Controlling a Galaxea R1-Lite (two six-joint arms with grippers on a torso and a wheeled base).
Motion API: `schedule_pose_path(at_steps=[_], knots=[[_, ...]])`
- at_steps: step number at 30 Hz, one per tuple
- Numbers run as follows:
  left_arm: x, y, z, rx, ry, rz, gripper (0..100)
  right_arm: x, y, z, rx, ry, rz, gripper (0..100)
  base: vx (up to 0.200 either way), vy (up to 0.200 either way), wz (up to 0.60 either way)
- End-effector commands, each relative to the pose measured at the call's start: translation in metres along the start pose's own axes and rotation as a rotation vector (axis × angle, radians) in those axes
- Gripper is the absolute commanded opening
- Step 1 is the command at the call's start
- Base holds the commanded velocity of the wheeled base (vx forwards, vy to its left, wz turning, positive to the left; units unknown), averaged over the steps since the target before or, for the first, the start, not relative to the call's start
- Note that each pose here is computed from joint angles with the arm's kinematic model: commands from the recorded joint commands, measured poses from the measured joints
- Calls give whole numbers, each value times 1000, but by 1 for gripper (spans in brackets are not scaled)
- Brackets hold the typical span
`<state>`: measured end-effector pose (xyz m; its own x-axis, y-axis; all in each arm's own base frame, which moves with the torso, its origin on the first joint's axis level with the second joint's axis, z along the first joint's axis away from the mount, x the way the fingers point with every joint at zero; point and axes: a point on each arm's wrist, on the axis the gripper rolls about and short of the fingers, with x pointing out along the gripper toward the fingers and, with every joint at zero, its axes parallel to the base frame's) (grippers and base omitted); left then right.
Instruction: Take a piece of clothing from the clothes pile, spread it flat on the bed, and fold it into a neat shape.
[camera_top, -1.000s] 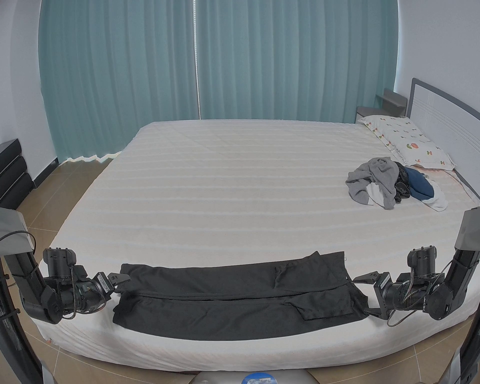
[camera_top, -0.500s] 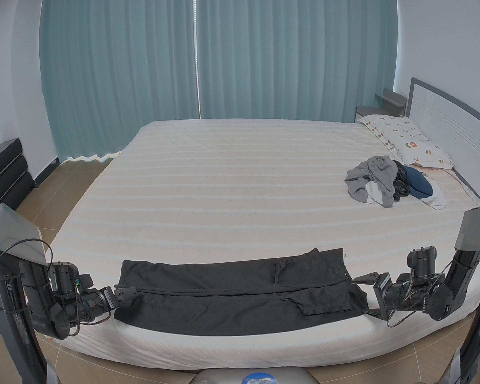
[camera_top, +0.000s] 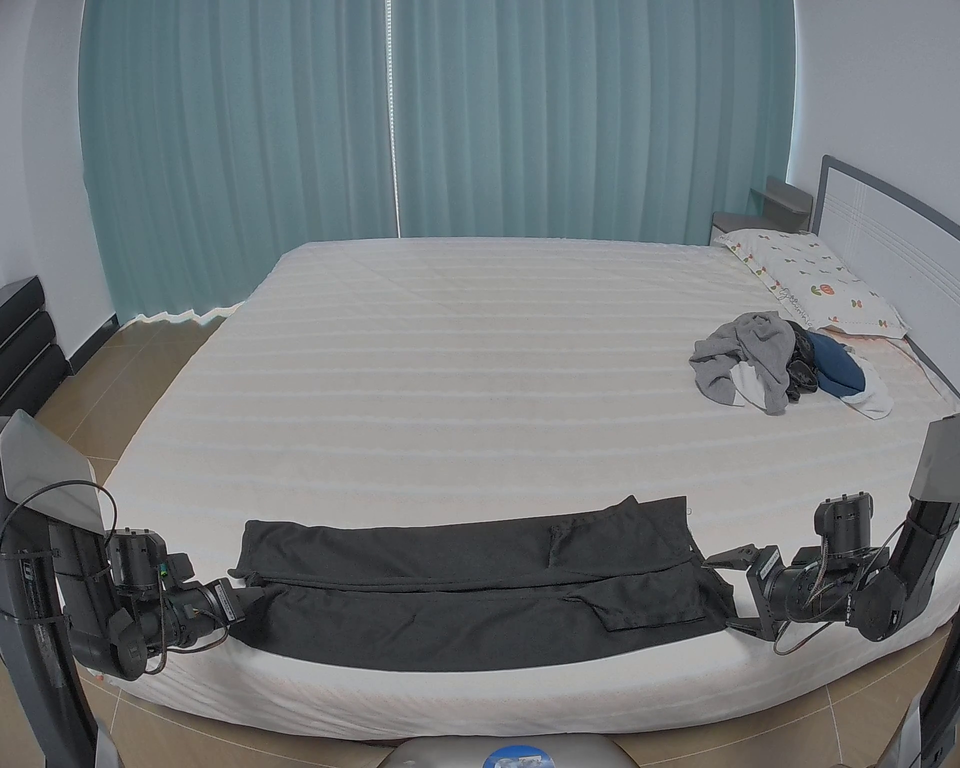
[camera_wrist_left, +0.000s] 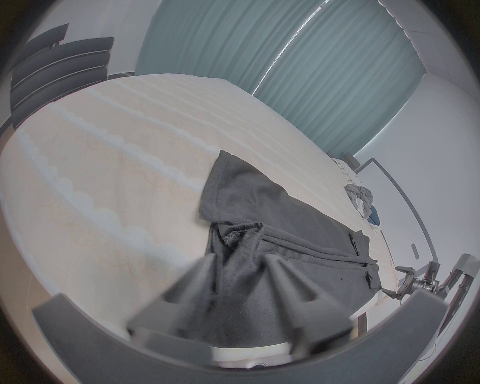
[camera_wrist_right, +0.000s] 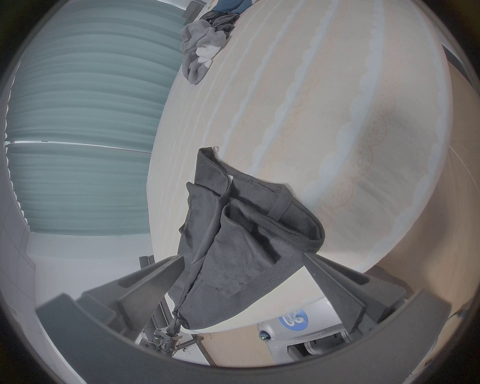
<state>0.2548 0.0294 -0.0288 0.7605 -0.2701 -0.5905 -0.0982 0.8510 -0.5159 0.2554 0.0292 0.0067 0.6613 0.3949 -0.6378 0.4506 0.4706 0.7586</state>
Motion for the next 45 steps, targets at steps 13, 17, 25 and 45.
schedule_pose_path(at_steps=[13, 17, 25, 45], knots=[[-3, 9, 2, -26, -29, 68, 0, 0, 0, 0, -1, 1, 1, 100, 0, 0, 0], [-4, 9, 2, -28, -27, 67, 0, 0, 0, 0, -1, 1, 1, 100, 0, 0, 0], [-7, 7, 1, -31, -27, 67, 100, 0, 0, 0, -2, 2, 0, 100, 0, 0, 0], [-31, 5, -14, -65, 69, -27, 100, 0, -1, -1, -4, 3, -3, 100, 0, 0, 0]])
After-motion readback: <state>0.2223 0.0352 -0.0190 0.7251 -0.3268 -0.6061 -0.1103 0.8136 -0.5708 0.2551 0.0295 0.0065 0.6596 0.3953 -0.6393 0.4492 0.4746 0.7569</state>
